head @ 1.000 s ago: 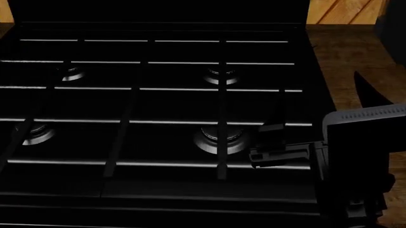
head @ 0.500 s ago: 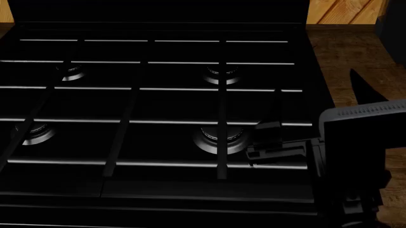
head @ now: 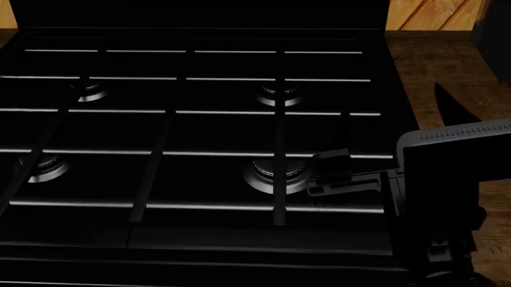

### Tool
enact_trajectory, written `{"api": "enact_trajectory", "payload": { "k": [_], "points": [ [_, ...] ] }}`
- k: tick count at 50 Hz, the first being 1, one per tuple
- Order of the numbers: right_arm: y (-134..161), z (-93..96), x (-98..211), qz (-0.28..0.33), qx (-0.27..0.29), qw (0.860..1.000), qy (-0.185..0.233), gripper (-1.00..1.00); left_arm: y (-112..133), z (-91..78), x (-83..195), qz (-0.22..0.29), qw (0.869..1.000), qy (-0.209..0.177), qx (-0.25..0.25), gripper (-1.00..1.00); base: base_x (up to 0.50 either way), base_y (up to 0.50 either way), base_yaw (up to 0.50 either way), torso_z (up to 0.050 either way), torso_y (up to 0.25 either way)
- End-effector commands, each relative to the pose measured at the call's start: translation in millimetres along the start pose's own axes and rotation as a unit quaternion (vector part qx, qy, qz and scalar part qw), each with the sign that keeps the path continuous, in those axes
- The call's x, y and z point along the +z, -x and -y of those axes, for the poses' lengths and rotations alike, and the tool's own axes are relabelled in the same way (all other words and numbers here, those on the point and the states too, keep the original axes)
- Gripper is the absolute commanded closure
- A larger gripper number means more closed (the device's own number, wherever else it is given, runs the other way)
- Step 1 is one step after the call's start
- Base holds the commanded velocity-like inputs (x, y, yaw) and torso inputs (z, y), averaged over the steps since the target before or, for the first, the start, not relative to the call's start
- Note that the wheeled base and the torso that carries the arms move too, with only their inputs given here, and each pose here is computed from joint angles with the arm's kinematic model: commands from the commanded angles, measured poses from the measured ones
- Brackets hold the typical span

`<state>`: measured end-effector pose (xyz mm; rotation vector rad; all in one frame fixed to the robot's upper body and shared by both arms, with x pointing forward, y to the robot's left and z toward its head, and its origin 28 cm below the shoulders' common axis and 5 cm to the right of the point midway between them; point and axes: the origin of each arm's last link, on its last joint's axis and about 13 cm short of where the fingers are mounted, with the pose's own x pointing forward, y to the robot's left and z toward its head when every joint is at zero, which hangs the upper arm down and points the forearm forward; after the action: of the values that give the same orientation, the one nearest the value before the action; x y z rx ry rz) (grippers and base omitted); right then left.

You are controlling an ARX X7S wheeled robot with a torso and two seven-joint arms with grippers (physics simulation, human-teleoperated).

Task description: Pick the bell pepper from the counter and place it in the microwave.

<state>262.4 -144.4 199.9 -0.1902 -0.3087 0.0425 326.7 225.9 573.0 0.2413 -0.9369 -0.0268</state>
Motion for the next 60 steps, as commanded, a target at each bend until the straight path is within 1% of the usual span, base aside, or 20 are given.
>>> {"api": "enact_trajectory", "payload": {
  "k": [1,4,5,9,13,19,32,47,60],
  "points": [
    [-2.5,1.0,-2.4,-0.002,-0.002,1.0,-0.003,-1.0,-8.9,3.1,23.4,0.008,1.0,0.016,-0.018,1.0,0.0,0.0,0.0,0.0,0.0],
    [-2.2,1.2,-2.3,-0.002,-0.002,1.0,-0.003,-1.0,-10.0,3.5,30.6,0.011,1.0,0.017,-0.017,1.0,0.0,0.0,0.0,0.0,0.0],
    [-2.2,1.2,-2.3,-0.002,-0.002,1.0,-0.003,-1.0,-10.5,3.8,33.4,0.014,1.0,0.011,-0.018,1.0,0.0,0.0,0.0,0.0,0.0],
    [-2.2,0.8,-2.7,-0.002,-0.002,1.0,-0.003,-1.0,-11.4,4.6,39.6,0.02,1.0,0.009,-0.016,1.0,0.0,0.0,0.0,0.0,0.0],
    [-2.8,0.5,-1.5,-0.001,-0.001,1.0,-0.002,-1.0,-11.7,5.7,49.1,0.027,0.999,0.012,-0.017,1.0,0.0,0.0,0.0,0.0,0.0],
    [-3.0,0.7,-1.7,-0.001,-0.002,1.0,-0.003,-1.0,-11.7,6.8,54.4,0.031,0.999,0.016,-0.017,1.0,0.0,0.0,0.0,0.0,0.0],
    [-3.9,0.2,-3.5,-0.006,-0.001,1.0,-0.003,-1.0,-12.1,9.7,47.9,0.024,0.999,0.017,-0.022,1.0,0.0,0.0,0.0,0.0,0.0],
    [0.0,3.2,-2.7,-0.005,-0.004,1.0,0.0,-1.0,-12.4,12.4,44.3,0.022,0.999,0.021,-0.024,1.0,0.26,0.0,0.0,0.0,0.0],
    [0.6,3.9,0.2,-0.004,-0.006,1.0,0.002,-1.0,-12.3,11.6,44.9,0.021,0.999,0.022,-0.022,1.0,0.27,0.0,0.0,0.0,0.001]
  ]
}}
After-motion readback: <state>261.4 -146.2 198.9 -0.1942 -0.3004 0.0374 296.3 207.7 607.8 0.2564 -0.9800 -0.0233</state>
